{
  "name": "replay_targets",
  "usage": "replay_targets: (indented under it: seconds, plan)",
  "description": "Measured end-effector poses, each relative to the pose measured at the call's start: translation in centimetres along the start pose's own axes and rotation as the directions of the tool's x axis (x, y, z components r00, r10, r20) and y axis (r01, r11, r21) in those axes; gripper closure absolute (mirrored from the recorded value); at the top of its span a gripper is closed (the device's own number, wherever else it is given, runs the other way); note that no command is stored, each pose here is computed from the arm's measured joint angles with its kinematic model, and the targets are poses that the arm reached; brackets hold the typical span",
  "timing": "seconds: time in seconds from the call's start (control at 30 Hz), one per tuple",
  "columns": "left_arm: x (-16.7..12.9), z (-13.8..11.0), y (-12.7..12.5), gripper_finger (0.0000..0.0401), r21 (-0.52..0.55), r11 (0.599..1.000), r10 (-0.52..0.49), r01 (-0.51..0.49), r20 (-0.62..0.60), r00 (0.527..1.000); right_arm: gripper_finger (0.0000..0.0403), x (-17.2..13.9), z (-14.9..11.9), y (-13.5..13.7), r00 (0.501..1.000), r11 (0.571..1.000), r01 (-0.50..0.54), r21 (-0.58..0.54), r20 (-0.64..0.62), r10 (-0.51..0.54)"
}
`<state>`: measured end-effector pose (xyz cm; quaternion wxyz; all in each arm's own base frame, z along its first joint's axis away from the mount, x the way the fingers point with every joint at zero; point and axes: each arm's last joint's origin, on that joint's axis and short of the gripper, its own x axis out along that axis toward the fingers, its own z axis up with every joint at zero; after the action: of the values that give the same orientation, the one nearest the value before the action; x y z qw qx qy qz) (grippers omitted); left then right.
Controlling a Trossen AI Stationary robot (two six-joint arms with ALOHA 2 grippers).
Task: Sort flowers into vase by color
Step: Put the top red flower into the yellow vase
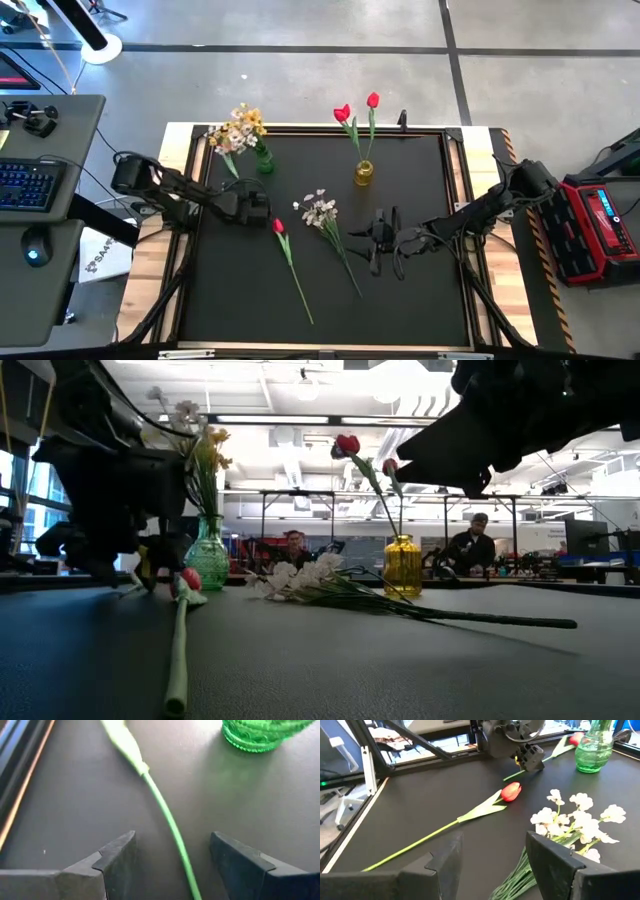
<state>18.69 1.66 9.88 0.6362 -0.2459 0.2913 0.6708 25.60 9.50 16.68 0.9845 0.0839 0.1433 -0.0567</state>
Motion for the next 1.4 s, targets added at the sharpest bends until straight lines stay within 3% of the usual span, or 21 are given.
replay_targets:
  seconds: [0.2,0.77,0.93,1.17,1.3,1.4]
  plan:
    - [0.6,0.6,-0.1,0.0188,0.052,0.999,0.017,-0.016,-0.017,1.0,0.0201,0.0,0.2,0.0,1.0,1.0,0.003,0.016,0.023,-0.003]
    - [-0.8,0.3,-0.1,0.0391,0.105,0.994,0.002,0.012,-0.132,0.991,0.0201,0.0,0.3,0.1,0.999,1.0,0.003,0.013,0.035,-0.003]
    - [-2.8,0.9,0.1,0.0396,0.16,0.987,0.016,0.016,-0.196,0.98,0.0201,0.0,0.3,0.1,0.999,1.0,0.003,0.012,0.034,-0.003]
    - [-6.6,0.6,0.1,0.04,0.218,0.963,-0.104,0.157,-0.236,0.966,0.0201,0.0,0.3,0.2,1.0,1.0,-0.017,0.012,0.024,0.017]
    - [-9.3,-0.3,1.2,0.04,0.273,0.926,-0.184,0.26,-0.273,0.944,0.0201,-0.1,0.1,0.5,0.989,0.989,-0.148,-0.011,-0.025,0.148]
    - [-11.3,-1.3,2.2,0.04,0.272,0.892,-0.274,0.36,-0.307,0.911,0.0201,-0.2,-0.2,0.9,0.953,0.957,-0.291,0.003,-0.083,0.29]
